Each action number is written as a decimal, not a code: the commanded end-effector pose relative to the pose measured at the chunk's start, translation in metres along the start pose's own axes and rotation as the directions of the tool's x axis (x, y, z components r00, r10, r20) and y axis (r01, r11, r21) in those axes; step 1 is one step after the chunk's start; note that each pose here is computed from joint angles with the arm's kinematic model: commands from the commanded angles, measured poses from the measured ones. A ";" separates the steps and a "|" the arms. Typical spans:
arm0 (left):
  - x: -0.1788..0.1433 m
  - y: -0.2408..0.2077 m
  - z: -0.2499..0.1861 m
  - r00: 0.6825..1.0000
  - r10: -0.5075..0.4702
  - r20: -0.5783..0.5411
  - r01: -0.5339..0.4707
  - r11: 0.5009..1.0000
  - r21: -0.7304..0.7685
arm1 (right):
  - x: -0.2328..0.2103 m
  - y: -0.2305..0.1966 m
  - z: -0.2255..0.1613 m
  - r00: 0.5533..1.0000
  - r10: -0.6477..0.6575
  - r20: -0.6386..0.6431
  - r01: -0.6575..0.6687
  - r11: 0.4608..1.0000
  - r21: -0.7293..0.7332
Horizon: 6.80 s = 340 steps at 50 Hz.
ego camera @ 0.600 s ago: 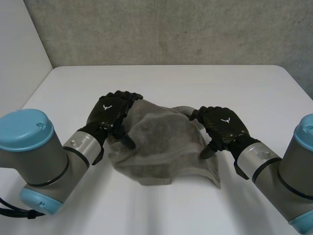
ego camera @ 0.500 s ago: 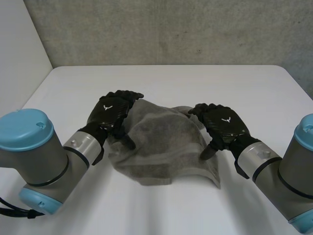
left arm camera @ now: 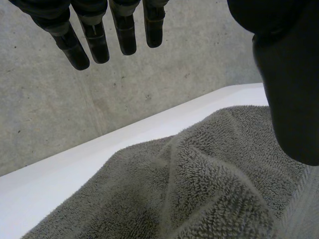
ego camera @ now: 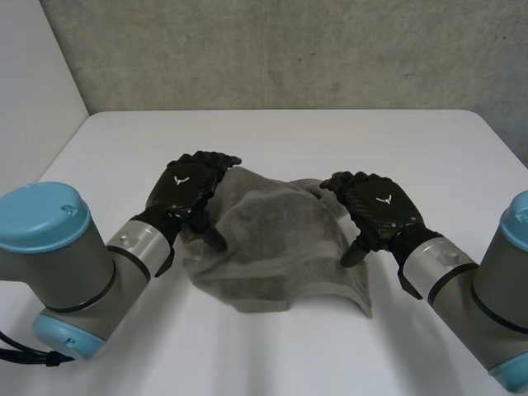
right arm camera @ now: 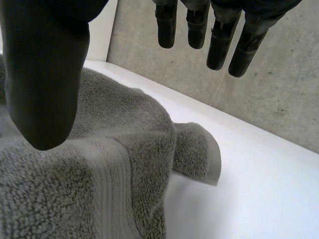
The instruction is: Fold the towel.
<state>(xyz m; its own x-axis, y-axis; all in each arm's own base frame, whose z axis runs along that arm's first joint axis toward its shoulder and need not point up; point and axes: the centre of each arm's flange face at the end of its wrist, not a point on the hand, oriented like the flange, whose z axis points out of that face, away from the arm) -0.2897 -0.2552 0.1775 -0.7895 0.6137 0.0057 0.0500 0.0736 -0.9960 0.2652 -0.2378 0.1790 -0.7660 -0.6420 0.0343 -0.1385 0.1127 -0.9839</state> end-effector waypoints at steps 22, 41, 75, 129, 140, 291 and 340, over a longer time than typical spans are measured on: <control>-0.007 0.000 0.002 0.999 0.001 0.042 -0.001 1.000 0.002 | -0.068 0.046 -0.018 0.862 -0.481 0.160 0.502 0.855 -0.134; -0.006 0.002 0.001 0.999 0.004 0.034 -0.004 1.000 -0.003 | 0.063 0.004 0.016 0.788 -0.431 -0.439 0.373 0.902 -0.215; -0.017 0.011 0.028 0.979 0.201 0.041 -0.200 0.980 -0.025 | -0.047 0.025 -0.010 0.958 -0.274 0.088 0.282 0.953 -0.107; -0.100 0.042 0.091 0.981 0.193 0.001 -0.190 0.966 -0.176 | -0.061 0.053 0.008 0.989 -0.016 0.146 0.046 0.978 -0.203; -0.097 0.050 0.098 0.981 0.193 -0.014 -0.192 0.966 -0.174 | -0.062 0.056 0.009 0.989 -0.015 0.149 0.047 0.977 -0.208; 0.010 0.052 0.052 0.945 0.266 -0.189 -0.294 0.946 -0.137 | 0.103 -0.014 -0.029 0.810 -0.442 -0.385 0.311 0.881 -0.357; -0.053 -0.242 0.104 0.898 0.259 0.357 -0.431 0.688 0.584 | 0.088 -0.307 0.016 0.594 -0.230 -0.771 0.779 0.402 0.481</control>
<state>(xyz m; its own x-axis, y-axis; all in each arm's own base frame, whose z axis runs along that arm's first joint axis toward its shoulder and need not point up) -0.3294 -0.3949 0.3371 -0.8662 0.3529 -0.3538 0.1490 -0.4934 -0.8569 0.2610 -0.3571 0.4101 -0.8173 0.1383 0.5593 -0.4895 -0.6788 -0.5474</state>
